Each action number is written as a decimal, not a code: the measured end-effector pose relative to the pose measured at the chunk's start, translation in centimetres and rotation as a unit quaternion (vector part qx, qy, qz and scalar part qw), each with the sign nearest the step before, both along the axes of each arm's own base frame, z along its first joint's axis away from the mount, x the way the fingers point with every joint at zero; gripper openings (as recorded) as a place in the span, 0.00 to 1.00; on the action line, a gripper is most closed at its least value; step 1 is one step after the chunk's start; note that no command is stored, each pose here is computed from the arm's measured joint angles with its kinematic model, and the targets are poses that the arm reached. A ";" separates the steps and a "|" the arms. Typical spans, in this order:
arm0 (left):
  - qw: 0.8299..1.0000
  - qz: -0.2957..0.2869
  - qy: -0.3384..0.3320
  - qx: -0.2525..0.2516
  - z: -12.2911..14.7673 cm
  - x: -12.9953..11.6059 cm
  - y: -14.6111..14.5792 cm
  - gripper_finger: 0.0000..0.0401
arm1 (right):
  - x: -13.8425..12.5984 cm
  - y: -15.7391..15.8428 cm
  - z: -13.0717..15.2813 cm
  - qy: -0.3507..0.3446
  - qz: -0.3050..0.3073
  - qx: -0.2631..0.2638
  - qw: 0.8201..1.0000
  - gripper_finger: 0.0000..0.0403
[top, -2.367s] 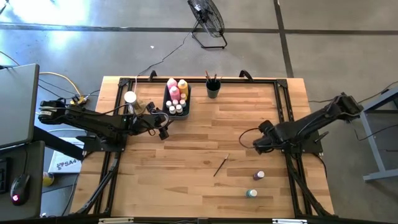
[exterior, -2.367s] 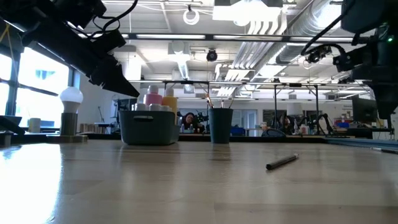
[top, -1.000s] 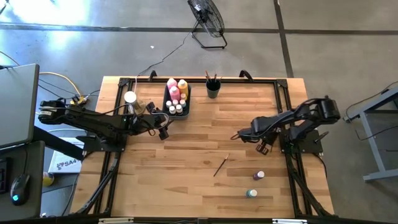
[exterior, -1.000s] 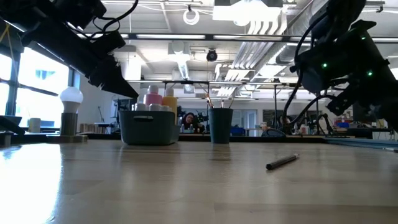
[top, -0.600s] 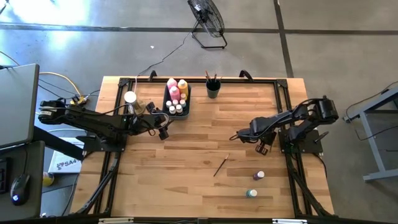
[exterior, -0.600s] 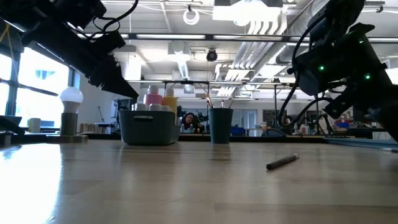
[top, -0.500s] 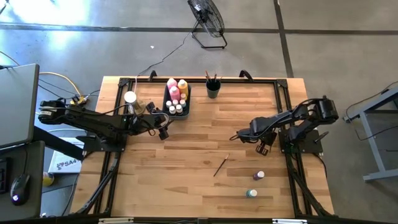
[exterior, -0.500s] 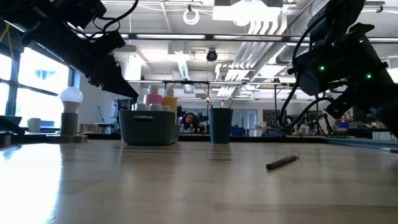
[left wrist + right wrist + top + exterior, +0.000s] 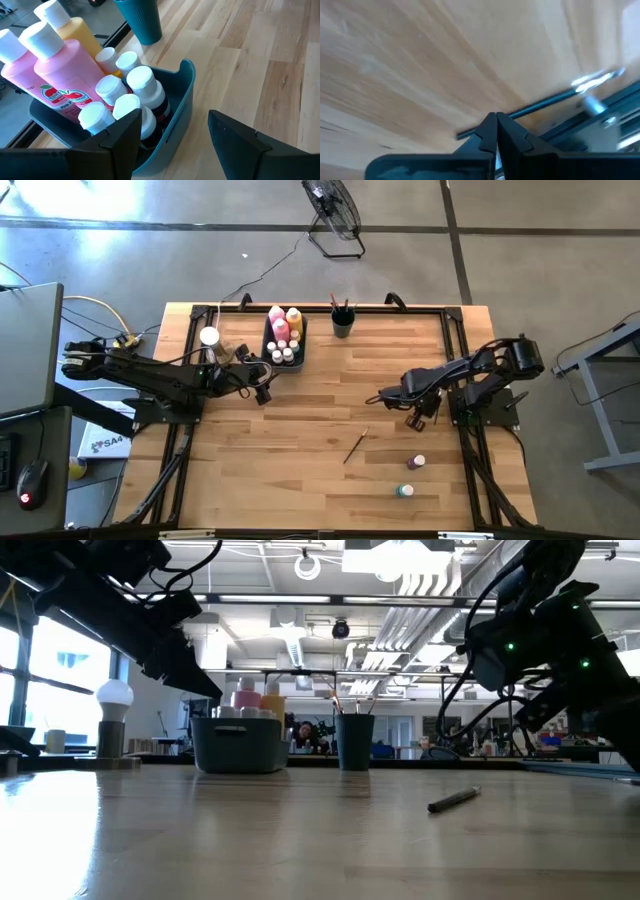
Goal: Pick & Place Paint Supplies
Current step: Put the silver paint brush into the green cup
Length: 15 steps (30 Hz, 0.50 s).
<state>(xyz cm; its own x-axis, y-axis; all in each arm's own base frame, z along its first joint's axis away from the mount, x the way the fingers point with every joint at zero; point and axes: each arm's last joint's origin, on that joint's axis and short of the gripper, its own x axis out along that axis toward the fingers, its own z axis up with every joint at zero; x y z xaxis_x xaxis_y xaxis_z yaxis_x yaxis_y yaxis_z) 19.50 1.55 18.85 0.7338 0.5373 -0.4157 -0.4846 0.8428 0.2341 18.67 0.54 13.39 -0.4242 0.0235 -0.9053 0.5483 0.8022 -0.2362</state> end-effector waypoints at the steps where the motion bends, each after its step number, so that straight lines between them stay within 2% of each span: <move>1: 1.000 0.000 0.000 0.000 0.0 0.0 0.0 0.56 | 0.0 0.0 0.0 0.000 -0.022 -0.001 1.000 0.00; 4: 1.000 0.000 0.000 0.000 0.0 0.0 0.0 0.56 | 0.2 0.4 0.1 -0.002 -0.090 0.004 0.996 0.00; 8: 1.000 0.000 0.000 0.000 0.0 0.0 0.0 0.56 | 0.8 1.6 0.4 -0.011 -0.129 0.025 0.991 0.00; 15: 1.000 -0.004 0.002 -0.002 0.0 0.0 0.0 0.56 | 1.7 3.9 0.1 -0.056 -0.135 0.082 0.986 0.00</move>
